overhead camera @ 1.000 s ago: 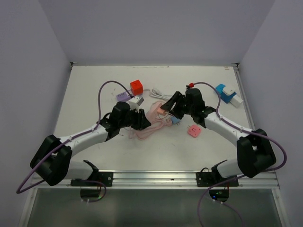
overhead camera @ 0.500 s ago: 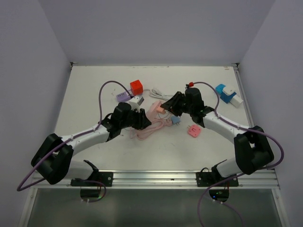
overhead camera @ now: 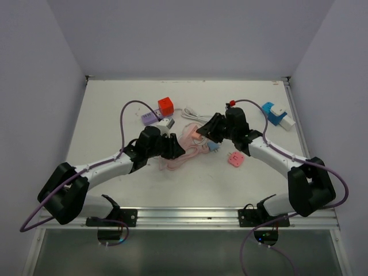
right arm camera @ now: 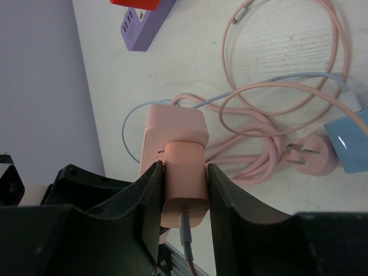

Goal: Pull the plug off the socket

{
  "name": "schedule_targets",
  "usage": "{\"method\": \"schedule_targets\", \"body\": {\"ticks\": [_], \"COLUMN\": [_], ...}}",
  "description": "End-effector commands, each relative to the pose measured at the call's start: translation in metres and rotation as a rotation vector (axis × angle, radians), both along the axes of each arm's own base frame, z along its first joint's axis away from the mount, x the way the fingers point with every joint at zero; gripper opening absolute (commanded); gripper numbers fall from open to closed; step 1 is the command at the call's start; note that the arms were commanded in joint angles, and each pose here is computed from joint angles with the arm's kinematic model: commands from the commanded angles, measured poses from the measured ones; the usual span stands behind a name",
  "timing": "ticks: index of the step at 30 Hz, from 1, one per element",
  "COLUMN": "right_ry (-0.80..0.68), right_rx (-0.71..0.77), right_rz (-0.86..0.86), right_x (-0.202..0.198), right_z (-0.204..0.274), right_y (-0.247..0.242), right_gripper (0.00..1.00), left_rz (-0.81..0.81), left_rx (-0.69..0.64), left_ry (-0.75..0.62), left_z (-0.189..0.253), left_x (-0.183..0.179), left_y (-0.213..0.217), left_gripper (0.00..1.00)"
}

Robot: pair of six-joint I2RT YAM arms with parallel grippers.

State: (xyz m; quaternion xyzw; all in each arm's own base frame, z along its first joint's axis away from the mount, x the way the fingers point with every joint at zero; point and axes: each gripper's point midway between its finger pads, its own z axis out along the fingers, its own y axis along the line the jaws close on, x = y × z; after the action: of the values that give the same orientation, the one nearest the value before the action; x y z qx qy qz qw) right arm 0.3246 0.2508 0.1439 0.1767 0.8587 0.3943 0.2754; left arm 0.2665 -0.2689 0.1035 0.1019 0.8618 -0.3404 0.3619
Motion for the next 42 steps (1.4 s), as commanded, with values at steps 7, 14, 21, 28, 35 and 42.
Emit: {"method": "schedule_targets", "body": {"ticks": [7, 14, 21, 28, 35, 42], "right_ry": [0.089, 0.062, 0.088, 0.077, 0.102, 0.059], "right_rx": [-0.065, -0.073, -0.068, -0.062, -0.060, -0.045], "right_rz": [0.116, 0.136, 0.163, 0.174, 0.207, 0.211], "right_x": [-0.047, -0.053, -0.064, -0.069, -0.076, -0.071], "right_z": [-0.009, 0.004, -0.001, 0.008, 0.004, 0.007], "right_y": [-0.009, -0.013, -0.013, -0.015, -0.020, -0.022], "right_gripper": [0.00, 0.00, 0.00, 0.00, 0.00, 0.00], "left_rz": [0.502, 0.577, 0.640, 0.682, 0.753, 0.642], "left_rx": [0.124, 0.139, 0.161, 0.184, 0.196, 0.092], "left_ry": [-0.035, -0.041, -0.019, -0.017, -0.003, -0.103], "left_z": [0.002, 0.007, 0.009, 0.007, 0.008, 0.037], "left_x": [0.068, 0.070, 0.072, 0.076, 0.080, 0.087], "left_y": [0.080, 0.093, 0.109, 0.120, 0.139, 0.119], "left_gripper": [0.00, 0.00, 0.00, 0.00, 0.00, 0.00]}}
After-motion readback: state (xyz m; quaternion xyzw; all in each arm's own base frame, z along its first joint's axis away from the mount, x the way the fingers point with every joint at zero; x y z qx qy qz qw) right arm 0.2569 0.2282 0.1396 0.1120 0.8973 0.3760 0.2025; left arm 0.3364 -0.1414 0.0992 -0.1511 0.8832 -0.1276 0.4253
